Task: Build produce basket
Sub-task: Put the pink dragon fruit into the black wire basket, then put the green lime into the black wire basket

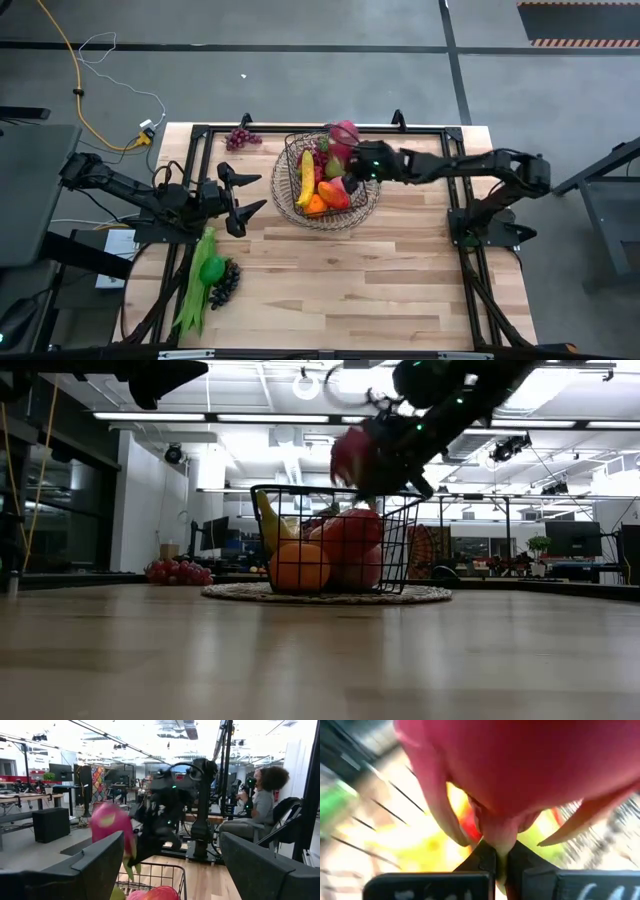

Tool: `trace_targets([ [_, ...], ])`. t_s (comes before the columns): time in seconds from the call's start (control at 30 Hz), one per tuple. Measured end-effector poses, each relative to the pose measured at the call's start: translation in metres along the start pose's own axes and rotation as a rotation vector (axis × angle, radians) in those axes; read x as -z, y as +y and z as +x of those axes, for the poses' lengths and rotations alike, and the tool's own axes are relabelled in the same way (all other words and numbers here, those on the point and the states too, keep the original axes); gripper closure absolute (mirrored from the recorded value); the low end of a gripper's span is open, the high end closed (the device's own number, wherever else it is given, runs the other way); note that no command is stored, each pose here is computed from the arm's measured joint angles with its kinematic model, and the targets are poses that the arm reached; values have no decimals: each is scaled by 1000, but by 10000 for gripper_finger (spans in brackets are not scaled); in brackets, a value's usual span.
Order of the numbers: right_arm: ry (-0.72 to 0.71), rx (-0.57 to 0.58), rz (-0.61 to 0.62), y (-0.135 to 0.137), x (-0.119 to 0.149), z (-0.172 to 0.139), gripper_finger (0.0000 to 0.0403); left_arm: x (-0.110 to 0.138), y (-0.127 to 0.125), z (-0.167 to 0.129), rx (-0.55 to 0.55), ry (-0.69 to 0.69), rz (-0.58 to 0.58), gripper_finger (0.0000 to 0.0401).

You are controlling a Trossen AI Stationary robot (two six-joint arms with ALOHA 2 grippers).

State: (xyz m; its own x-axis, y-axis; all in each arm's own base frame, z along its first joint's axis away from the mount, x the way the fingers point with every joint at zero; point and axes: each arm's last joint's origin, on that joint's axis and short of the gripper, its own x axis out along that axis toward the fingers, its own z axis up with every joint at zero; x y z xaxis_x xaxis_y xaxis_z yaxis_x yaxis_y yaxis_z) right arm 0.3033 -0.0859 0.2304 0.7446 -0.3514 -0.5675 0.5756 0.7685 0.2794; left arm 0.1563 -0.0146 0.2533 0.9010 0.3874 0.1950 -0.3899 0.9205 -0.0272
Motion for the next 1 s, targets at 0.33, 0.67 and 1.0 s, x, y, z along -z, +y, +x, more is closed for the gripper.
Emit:
trace_targets([
  [0.33,194,13,137,13,-22,6,402,3,0,0,3,23,15,87],
  [0.67,244,34,199,7,-20,4,350,4,0,0,4,34,0,87],
  [1.0,215,41,193,8,-23,5,197,4,0,0,4,34,0,87],
])
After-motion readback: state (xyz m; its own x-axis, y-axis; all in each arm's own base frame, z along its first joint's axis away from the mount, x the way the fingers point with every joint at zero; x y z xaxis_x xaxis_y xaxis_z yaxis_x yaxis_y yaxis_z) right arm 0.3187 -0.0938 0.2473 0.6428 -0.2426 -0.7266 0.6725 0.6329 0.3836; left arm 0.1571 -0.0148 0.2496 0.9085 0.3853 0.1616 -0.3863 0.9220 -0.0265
